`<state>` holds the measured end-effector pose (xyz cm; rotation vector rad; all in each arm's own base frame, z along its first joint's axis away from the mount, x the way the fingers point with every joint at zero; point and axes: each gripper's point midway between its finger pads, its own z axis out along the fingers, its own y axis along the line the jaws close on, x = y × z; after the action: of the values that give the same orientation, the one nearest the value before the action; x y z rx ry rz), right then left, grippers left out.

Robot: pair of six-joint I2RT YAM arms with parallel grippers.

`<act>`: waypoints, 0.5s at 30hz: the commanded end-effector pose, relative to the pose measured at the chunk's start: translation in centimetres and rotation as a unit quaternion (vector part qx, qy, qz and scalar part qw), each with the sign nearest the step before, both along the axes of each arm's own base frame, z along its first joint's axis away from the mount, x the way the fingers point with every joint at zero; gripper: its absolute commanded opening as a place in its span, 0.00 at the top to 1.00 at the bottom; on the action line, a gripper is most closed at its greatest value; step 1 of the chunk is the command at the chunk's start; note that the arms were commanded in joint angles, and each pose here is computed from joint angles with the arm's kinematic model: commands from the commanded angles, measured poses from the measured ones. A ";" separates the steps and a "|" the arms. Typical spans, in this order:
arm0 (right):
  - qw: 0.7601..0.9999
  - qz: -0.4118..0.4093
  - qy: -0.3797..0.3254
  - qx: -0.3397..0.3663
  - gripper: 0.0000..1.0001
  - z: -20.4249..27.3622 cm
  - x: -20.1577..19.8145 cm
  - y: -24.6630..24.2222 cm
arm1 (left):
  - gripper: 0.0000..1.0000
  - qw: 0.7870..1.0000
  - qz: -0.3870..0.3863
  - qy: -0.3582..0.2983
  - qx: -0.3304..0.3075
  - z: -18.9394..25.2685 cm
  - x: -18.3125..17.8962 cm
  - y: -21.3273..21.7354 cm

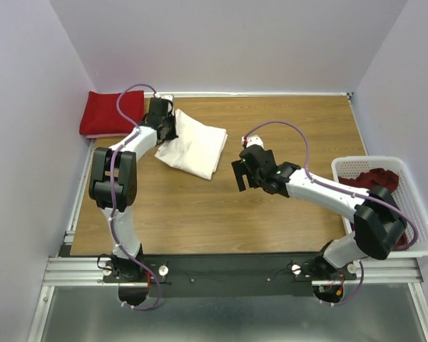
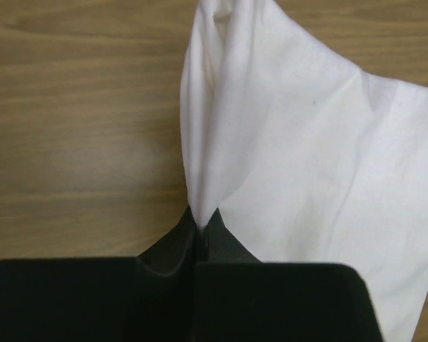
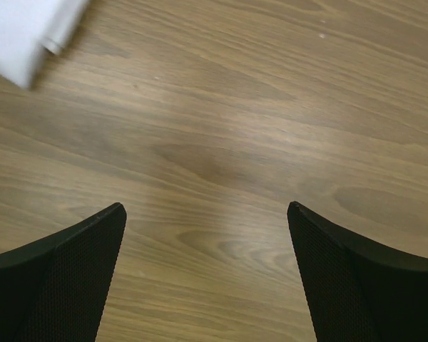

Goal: Fold and stack the t-shirts
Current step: Neatly place the folded tshirt to the corner

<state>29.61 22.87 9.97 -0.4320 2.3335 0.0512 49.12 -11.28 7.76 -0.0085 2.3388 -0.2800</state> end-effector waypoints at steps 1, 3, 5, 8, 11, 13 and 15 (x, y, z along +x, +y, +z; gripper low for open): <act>0.999 -0.029 -0.005 -0.037 0.00 -0.2 -0.6 -3.1 | 1.00 0.991 0.035 0.007 0.126 0.0 2.2 5.6; 0.999 -0.037 -0.005 -0.036 0.00 0.0 -0.8 -3.7 | 1.00 0.986 0.054 0.004 0.156 0.4 3.2 7.3; 0.998 -0.041 -0.003 -0.040 0.00 -0.3 -1.1 -4.5 | 1.00 0.981 0.064 -0.002 0.184 1.2 4.7 8.7; 0.997 -0.054 0.000 -0.057 0.00 -1.1 -1.3 -5.6 | 1.00 0.972 0.090 -0.020 0.216 3.0 6.7 11.2; 0.996 -0.064 0.005 -0.069 0.00 -1.7 -1.1 -6.4 | 1.00 0.964 0.099 -0.038 0.245 5.0 8.4 13.2; 0.994 -0.072 0.014 -0.077 0.00 -2.3 -1.1 -6.8 | 1.00 0.961 0.101 -0.039 0.256 5.7 9.0 13.9; 0.993 -0.090 0.022 -0.073 0.00 -2.6 -1.2 -7.0 | 1.00 0.953 0.113 -0.052 0.275 7.5 10.1 15.1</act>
<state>28.65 17.59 8.36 -0.3612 2.3803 -0.1088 57.96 0.58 11.66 0.0024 2.2716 0.2992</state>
